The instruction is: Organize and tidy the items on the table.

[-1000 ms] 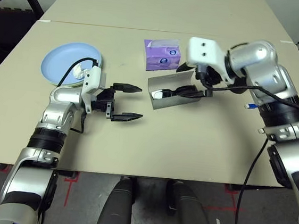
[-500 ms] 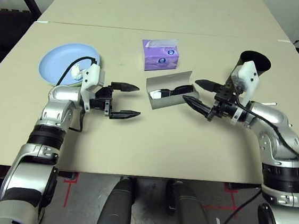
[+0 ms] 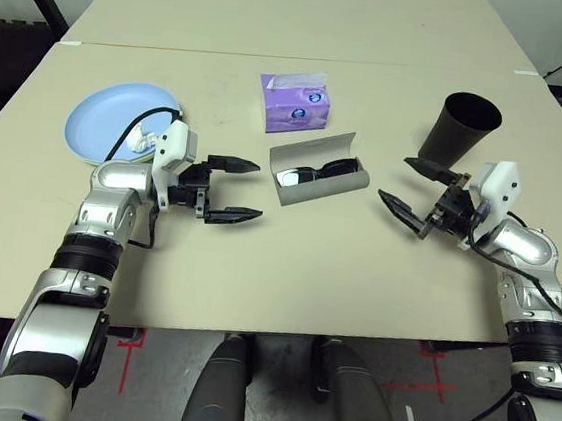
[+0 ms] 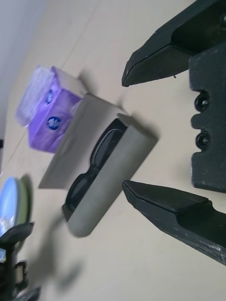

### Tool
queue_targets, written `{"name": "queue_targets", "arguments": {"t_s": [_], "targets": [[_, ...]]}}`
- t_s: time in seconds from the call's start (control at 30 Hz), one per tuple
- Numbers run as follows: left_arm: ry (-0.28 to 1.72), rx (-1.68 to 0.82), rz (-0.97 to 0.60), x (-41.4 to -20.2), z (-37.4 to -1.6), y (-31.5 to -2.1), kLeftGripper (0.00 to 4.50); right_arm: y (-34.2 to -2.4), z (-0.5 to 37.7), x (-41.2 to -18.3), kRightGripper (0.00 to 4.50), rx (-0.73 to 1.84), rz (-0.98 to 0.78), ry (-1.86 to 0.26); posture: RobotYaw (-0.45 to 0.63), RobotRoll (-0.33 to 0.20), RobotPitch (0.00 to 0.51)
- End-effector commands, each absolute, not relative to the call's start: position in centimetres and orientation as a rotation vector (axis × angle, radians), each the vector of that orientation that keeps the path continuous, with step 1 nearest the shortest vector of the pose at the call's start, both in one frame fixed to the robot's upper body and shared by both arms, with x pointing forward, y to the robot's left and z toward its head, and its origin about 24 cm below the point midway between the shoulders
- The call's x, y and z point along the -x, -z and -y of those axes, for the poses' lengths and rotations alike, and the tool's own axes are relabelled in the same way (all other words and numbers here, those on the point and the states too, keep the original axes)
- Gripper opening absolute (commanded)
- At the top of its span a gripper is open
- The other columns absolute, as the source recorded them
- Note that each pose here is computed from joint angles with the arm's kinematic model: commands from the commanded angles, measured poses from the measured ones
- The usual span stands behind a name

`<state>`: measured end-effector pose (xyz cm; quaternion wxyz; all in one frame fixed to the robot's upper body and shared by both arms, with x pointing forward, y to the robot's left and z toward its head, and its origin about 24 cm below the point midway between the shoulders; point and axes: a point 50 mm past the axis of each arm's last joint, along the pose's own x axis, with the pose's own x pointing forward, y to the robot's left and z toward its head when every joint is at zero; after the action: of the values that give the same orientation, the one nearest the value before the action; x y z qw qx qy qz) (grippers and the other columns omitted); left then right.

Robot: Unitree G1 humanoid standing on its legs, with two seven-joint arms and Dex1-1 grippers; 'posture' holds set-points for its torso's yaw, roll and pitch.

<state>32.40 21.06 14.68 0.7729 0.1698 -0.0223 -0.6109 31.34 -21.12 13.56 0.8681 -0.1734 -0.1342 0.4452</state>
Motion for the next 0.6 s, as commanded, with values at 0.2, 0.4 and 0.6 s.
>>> {"name": "queue_targets", "arguments": {"t_s": [0.2,0.4,0.6], "targets": [[1.294,-0.388,0.033,-33.0,-21.9,-15.3,4.5,-13.5,22.1,-30.4,4.47,0.247,0.203,-0.954,0.08,0.0,0.216],[1.265,-0.4,0.047,-34.3,-21.9,-16.1,4.5,-13.0,22.9,-29.3,4.47,0.235,0.171,-0.908,0.07,0.0,0.219],[1.152,-0.4,0.063,-36.1,-21.5,-16.4,4.5,-13.7,22.5,-28.9,4.47,0.231,0.187,-0.887,0.06,0.0,0.219]]}}
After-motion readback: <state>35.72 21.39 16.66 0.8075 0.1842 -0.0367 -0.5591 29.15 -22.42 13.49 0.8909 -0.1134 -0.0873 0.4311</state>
